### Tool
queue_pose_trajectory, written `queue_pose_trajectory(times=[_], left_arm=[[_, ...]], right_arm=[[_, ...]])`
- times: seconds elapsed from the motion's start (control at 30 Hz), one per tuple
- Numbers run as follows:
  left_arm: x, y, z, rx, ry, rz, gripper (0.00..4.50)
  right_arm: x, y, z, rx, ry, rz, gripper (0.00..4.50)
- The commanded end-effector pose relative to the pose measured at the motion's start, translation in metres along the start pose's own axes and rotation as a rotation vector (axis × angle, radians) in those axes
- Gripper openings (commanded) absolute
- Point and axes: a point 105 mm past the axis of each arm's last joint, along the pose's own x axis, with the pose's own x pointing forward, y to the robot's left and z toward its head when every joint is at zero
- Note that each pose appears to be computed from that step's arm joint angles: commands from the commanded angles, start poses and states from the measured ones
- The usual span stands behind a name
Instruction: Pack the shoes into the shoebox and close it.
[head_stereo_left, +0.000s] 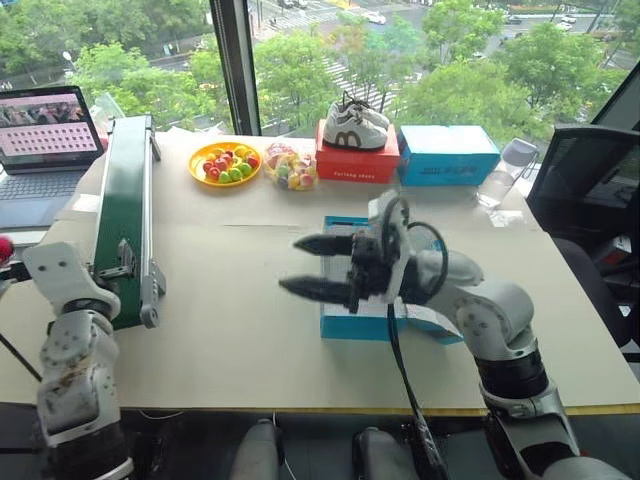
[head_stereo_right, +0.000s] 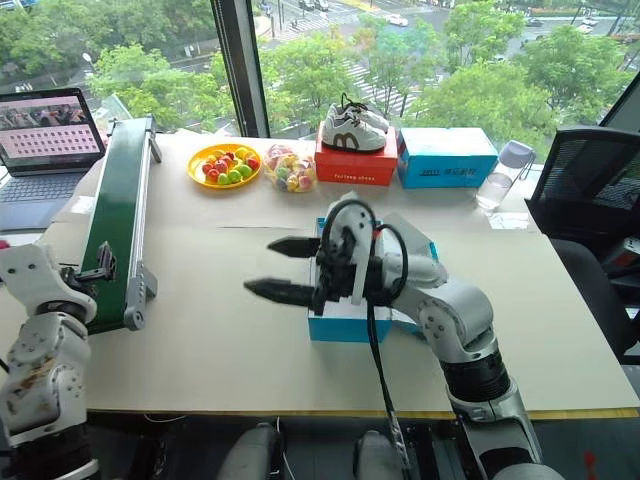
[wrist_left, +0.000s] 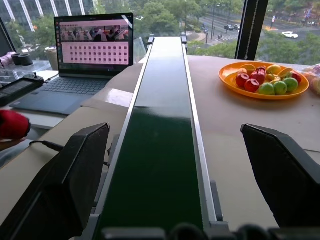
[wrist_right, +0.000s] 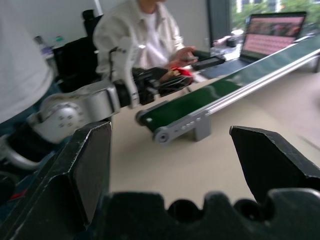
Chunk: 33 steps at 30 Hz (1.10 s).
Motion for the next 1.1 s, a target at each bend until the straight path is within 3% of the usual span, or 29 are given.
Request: queue_pose_trajectory(times=[0.03, 0.67, 1.1], left_arm=[[-0.001, 0.006, 0.007, 0.004, 0.009, 0.002, 4.50], [0.008, -0.012, -0.009, 0.008, 0.116, -0.057, 4.50], [0.012, -0.012, -0.014, 0.011, 0.149, -0.045, 4.50]], right_arm=[[0.003, -0.001, 0.003, -0.042, -0.006, -0.008, 4.48], [0.008, -0.007, -0.021, -0.030, 0.029, -0.099, 4.48], [-0.001, -0.011, -0.044, -0.110, 0.160, -0.121, 4.48]])
